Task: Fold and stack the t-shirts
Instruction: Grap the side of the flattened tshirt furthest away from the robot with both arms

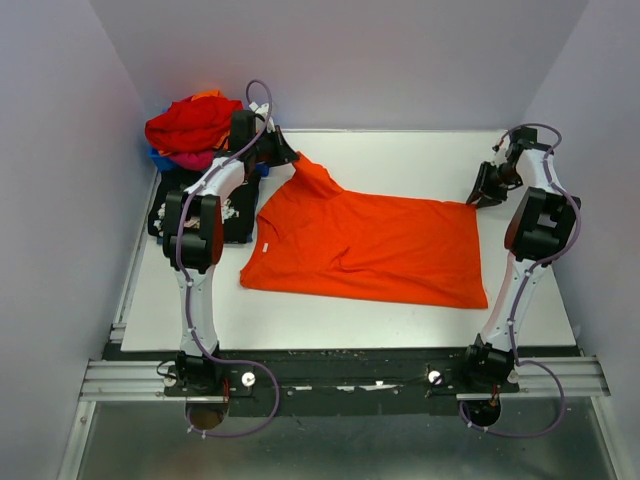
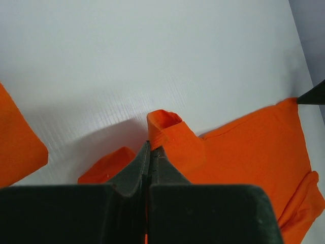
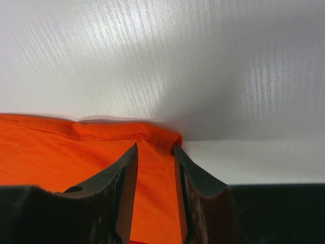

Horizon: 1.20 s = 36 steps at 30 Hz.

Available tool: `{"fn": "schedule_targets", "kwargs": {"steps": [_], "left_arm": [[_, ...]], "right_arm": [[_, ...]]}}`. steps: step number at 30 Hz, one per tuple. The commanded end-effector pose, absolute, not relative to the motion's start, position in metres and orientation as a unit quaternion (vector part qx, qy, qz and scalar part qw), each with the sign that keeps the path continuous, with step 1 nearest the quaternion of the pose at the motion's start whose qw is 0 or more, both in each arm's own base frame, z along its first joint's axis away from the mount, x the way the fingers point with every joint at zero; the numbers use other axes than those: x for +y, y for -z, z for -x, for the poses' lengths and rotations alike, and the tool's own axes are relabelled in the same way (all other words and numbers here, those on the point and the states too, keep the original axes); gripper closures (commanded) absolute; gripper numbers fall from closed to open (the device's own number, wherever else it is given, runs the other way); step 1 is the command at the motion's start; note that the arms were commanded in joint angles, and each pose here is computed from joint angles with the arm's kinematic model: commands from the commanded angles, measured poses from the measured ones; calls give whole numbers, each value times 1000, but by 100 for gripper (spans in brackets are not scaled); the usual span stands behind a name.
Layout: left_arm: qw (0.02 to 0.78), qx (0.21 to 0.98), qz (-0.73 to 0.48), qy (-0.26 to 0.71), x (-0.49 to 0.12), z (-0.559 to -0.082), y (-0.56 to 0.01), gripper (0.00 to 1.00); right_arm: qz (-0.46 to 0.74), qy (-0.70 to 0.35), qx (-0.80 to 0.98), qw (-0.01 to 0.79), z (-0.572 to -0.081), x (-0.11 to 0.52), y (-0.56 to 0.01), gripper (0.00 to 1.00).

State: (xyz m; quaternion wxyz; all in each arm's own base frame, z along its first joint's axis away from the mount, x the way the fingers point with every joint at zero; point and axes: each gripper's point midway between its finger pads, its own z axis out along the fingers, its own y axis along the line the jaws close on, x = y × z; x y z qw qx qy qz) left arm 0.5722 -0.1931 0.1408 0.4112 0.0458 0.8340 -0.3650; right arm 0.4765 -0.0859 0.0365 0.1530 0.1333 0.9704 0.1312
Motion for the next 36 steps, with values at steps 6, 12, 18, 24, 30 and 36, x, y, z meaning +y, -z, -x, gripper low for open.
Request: {"fn": "schedule_targets", "kwargs": {"steps": [6,12,18,24,30,36], "left_arm": [[432,819,-62,372,-194,-570,-170,100],[433,820,-62,369,-193,-571,-170,100],[432,820,-63,368,-193,-570,-171,100],[431,822,-64,368,-193,-570,-169,100],[431,822,-64,367,-192,-571,-169,100],[435,819,-61,370,-192,-572,-170,100]], "right_arm": [[-140,-125,969,160,-481,-91,-35,66],[-141,-124,969,163,-481,-90,-35,60],[-151,-107,972,148,-484,-91,-33,69],[-148,-85,975,140,-484,-90,-30,97],[-146,-81,976,143,-483,-89,-31,99],[-158,-82,969,171,-482,-90,-32,99]]}}
